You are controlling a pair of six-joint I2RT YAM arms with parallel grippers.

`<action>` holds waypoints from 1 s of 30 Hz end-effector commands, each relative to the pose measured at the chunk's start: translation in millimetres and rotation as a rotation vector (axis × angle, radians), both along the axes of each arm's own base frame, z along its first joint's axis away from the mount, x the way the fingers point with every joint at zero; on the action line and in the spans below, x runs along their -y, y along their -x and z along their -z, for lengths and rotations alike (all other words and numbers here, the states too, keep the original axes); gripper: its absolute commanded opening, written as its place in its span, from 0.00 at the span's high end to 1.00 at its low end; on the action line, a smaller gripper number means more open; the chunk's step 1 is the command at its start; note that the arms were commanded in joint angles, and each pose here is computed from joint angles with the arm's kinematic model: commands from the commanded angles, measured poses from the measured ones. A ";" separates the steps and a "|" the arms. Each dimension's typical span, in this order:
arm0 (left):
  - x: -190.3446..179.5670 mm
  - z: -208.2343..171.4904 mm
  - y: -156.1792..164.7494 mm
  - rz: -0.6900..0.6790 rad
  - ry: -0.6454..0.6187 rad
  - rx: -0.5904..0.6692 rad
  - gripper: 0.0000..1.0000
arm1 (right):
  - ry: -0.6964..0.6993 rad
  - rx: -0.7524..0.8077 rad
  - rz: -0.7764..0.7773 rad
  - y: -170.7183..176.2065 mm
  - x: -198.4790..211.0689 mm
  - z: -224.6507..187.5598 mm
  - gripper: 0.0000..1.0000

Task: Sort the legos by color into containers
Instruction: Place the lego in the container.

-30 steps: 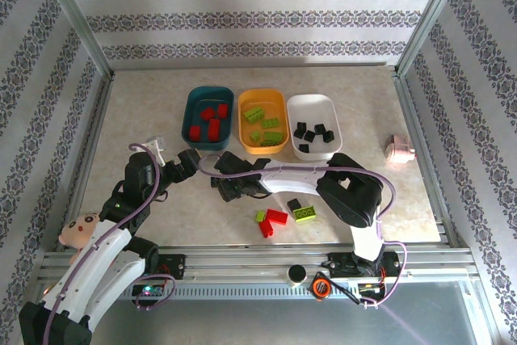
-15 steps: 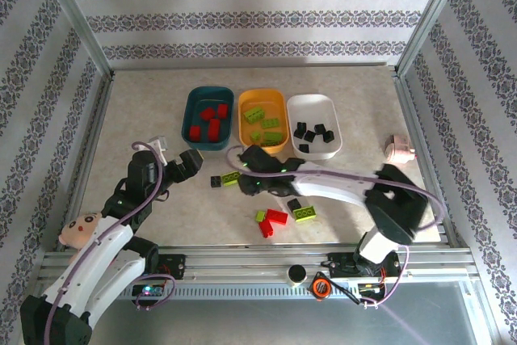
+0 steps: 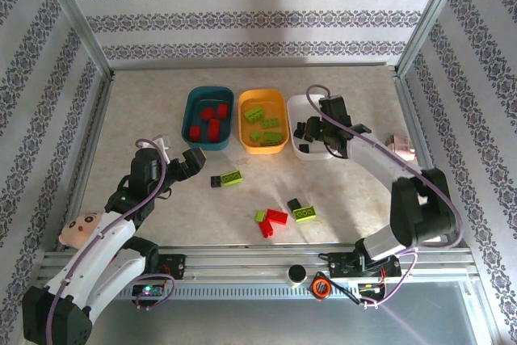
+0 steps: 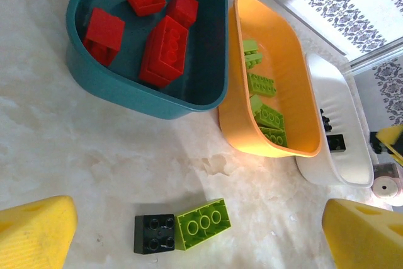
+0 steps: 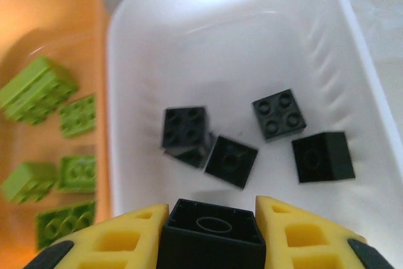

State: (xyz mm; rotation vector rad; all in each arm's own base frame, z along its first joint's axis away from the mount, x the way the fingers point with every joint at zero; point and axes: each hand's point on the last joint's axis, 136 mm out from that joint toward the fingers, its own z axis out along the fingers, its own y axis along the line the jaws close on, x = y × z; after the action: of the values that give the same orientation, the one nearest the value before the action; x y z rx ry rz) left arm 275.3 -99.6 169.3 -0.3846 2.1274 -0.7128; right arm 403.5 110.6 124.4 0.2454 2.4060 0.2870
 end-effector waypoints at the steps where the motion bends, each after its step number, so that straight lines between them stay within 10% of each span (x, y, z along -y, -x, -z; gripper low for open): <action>1: 5.4 -2.9 0.1 0.024 0.008 0.020 0.00 | 0.002 -0.001 0.059 -22.2 14.3 0.3 0.70; 12: 9.4 4.0 -2.2 0.055 -0.018 -0.010 0.00 | -0.007 -0.022 0.100 -40.1 18.3 3.4 0.26; 20: 36.4 9.6 -2.3 0.218 -0.052 -0.071 0.03 | -0.030 0.035 0.035 -15.3 -2.2 -19.6 0.20; 30: 96.2 60.7 12.0 0.485 -0.544 -0.207 0.10 | -0.053 0.012 -0.032 14.0 -25.7 -7.8 0.19</action>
State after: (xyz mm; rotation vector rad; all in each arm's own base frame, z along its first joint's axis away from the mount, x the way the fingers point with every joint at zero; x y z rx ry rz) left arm 266.3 -204.0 121.1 0.2257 2.4996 -0.5506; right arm 395.8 133.2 126.8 0.2164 2.4114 0.3316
